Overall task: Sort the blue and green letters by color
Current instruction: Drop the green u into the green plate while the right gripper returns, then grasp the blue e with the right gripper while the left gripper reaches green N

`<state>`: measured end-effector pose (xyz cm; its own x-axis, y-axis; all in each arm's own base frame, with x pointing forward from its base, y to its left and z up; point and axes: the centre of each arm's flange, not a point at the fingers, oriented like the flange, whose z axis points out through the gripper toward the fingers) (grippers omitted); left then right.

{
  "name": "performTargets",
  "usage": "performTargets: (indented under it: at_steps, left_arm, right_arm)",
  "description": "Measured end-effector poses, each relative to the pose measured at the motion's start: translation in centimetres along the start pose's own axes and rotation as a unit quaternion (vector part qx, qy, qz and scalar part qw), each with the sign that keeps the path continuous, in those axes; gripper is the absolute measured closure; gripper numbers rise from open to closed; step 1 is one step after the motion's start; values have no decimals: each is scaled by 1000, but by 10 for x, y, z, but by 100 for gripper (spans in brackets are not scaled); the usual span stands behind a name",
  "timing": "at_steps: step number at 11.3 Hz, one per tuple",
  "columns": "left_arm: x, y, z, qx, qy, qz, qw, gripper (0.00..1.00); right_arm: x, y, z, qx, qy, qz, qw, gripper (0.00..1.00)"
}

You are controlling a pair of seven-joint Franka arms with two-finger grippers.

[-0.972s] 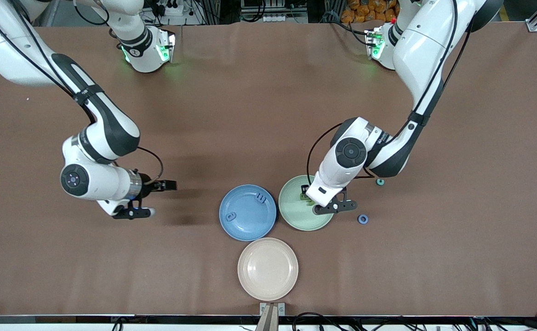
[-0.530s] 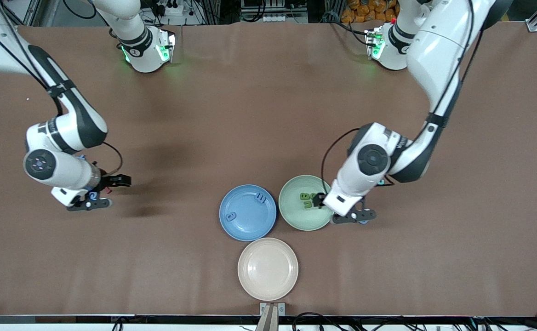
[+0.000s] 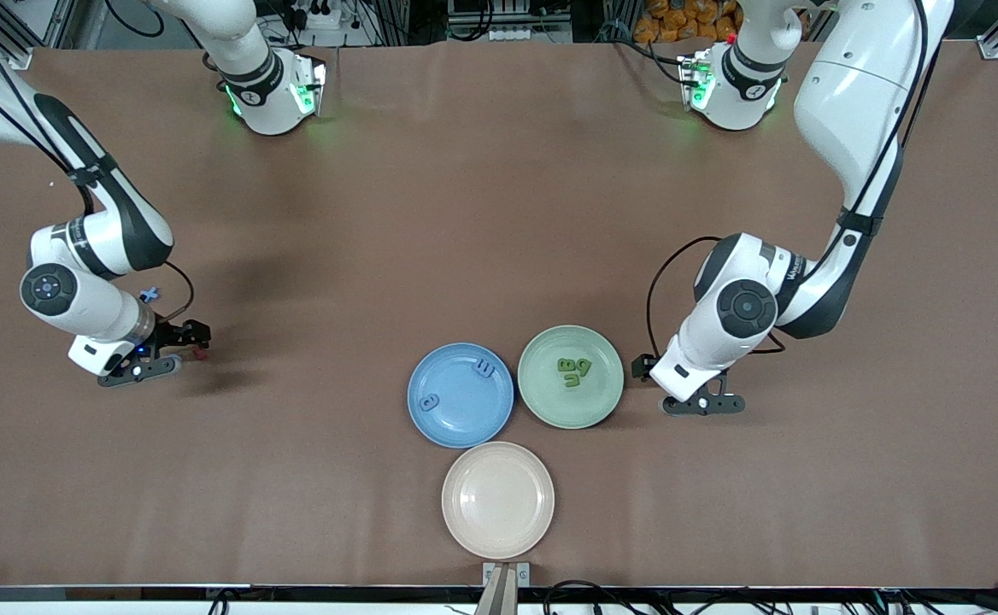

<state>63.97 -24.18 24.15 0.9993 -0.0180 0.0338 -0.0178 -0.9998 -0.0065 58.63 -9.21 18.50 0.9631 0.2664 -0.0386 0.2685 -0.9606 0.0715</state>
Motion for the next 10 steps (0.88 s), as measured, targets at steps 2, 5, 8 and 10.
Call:
performTargets:
  at_steps: [2, 5, 8, 10]
  left_arm:
    - [-7, -1, 9, 17, -2, 18, 1000, 0]
    - [1, -37, 14, 19, -6, -23, 1000, 0]
    - [-4, -60, 30, 11, -4, -57, 998, 0]
    - [-10, -70, 40, 6, -3, -82, 997, 0]
  right_arm:
    - [-1, 3, 8, -3, 8, -8, 1000, 0]
    - [-3, 10, 12, -10, 17, -13, 1000, 0]
    - [-4, 17, 13, -14, 22, -16, 1000, 0]
    - [-6, 26, 16, -15, 31, -21, 999, 0]
